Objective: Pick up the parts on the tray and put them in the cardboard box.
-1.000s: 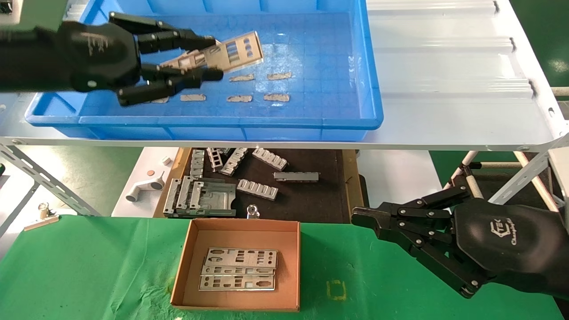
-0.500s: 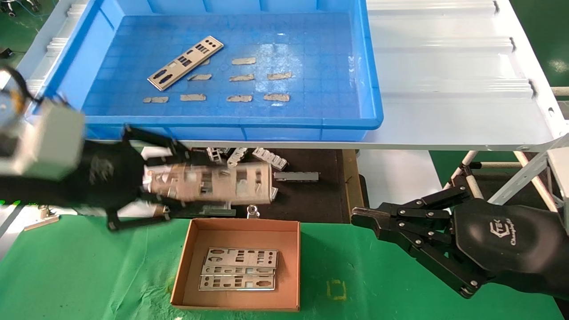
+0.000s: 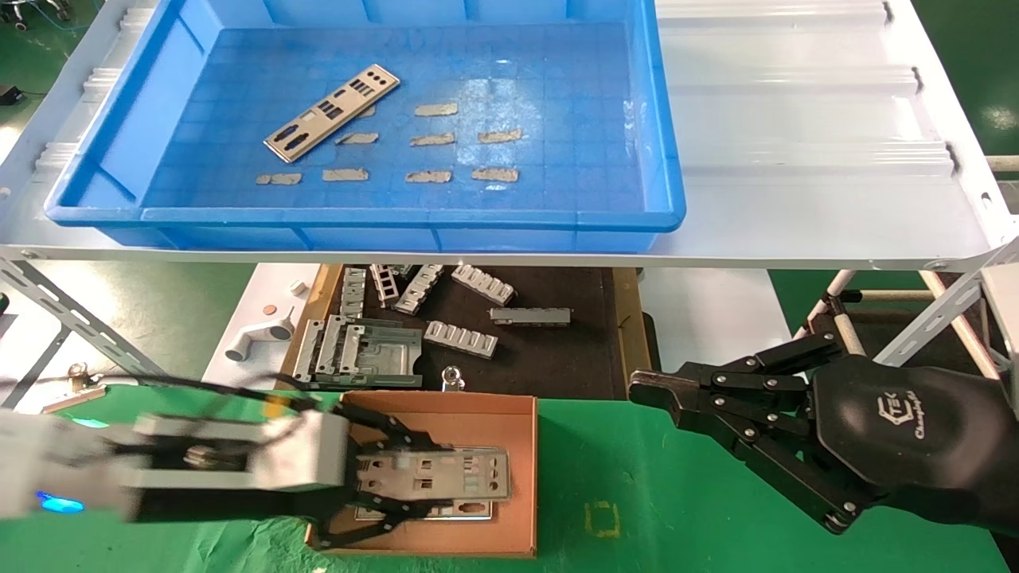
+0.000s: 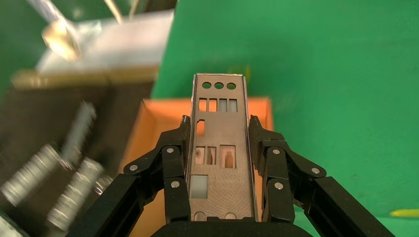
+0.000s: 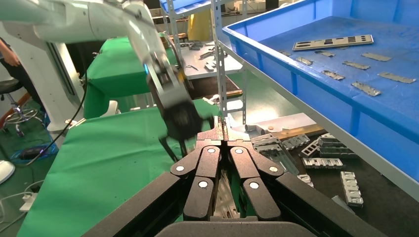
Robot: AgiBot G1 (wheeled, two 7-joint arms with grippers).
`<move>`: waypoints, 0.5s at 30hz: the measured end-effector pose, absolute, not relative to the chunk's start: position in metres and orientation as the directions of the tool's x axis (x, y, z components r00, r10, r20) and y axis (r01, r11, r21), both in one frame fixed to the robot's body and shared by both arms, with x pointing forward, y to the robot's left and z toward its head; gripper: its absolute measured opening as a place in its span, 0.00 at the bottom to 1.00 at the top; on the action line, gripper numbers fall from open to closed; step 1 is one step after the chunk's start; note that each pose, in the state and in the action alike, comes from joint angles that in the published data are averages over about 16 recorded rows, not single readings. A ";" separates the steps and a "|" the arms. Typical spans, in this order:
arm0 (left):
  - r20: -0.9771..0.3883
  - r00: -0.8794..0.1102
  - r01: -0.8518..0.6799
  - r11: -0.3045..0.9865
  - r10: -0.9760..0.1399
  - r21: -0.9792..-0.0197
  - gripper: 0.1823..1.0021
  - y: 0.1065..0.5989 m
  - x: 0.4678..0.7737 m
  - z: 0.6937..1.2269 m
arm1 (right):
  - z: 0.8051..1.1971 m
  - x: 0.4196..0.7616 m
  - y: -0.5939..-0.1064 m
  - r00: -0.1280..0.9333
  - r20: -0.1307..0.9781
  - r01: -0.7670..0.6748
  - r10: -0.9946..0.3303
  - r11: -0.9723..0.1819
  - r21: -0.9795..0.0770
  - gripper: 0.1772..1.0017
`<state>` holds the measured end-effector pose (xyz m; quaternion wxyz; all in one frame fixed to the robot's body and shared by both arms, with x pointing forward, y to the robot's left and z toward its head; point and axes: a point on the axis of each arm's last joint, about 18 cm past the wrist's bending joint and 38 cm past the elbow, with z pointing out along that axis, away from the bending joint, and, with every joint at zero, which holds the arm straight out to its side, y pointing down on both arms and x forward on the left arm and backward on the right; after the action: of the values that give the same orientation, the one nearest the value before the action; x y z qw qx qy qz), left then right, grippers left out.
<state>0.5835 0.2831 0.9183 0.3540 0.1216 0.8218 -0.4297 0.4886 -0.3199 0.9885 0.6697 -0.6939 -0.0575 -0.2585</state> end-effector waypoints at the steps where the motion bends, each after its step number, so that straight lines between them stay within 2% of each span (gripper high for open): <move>1: -0.683 -0.723 0.495 0.611 -0.105 -0.618 0.32 0.281 0.588 0.910 | 0.989 0.489 -0.320 0.860 0.436 0.426 -0.266 -0.097 -0.900 0.02; 7: -0.681 -0.724 0.461 0.659 -0.109 -0.595 0.32 0.272 0.614 0.875 | 0.989 0.489 -0.320 0.860 0.436 0.426 -0.266 -0.097 -0.900 0.02; 15: -0.695 -0.710 0.446 0.691 -0.113 -0.569 0.32 0.268 0.638 0.859 | 0.989 0.489 -0.320 0.860 0.436 0.426 -0.266 -0.097 -0.900 0.02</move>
<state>0.6381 0.2683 0.8588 0.3677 0.0986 0.8429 -0.3802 0.4886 -0.3199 0.9885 0.6697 -0.6939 -0.0575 -0.2585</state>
